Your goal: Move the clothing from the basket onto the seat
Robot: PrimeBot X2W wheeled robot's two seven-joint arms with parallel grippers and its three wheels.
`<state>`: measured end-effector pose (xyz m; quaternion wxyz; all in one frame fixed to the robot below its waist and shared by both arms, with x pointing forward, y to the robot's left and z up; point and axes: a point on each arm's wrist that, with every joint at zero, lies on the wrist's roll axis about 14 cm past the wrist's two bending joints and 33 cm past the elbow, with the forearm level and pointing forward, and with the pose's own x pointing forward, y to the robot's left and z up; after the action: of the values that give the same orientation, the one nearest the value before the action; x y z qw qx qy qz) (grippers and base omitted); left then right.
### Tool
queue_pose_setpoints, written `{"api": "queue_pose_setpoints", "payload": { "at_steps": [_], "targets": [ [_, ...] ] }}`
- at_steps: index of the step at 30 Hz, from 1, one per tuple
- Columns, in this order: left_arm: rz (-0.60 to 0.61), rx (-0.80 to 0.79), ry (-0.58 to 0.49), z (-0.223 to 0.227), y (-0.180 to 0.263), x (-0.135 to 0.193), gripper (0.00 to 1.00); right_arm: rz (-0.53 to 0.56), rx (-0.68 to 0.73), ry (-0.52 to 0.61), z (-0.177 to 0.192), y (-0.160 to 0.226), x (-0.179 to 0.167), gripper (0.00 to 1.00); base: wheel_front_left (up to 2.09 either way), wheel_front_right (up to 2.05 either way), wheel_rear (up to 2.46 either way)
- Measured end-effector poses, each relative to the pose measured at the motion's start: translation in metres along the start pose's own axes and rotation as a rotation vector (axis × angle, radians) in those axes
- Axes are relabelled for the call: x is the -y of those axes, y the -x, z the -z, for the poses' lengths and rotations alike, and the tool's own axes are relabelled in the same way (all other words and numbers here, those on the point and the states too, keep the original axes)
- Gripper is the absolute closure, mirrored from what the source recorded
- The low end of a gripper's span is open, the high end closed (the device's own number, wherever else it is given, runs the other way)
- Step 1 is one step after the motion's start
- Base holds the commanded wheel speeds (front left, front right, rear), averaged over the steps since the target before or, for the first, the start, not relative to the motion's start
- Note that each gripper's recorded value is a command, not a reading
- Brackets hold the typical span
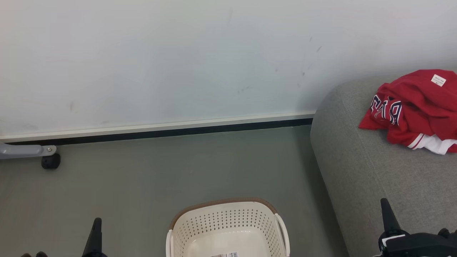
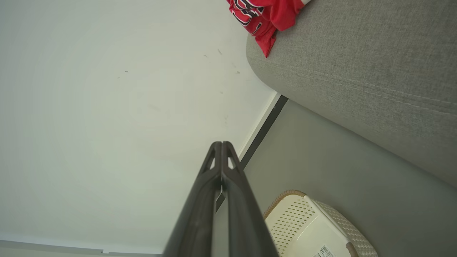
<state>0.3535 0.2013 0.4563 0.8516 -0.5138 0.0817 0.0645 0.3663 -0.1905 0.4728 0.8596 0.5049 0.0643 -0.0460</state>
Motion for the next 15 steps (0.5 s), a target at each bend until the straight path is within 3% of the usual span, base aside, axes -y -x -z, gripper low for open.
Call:
{"api": "queue_pose_setpoints", "payload": {
  "at_steps": [15],
  "targets": [
    [0.032, -0.016, 0.231, 0.0020, -0.0074, 0.0069, 1.00, -0.015, 0.002, -0.249, -0.0063, -0.0055, 0.0021, 1.00, 0.00, 0.00, 0.00]
  ]
}}
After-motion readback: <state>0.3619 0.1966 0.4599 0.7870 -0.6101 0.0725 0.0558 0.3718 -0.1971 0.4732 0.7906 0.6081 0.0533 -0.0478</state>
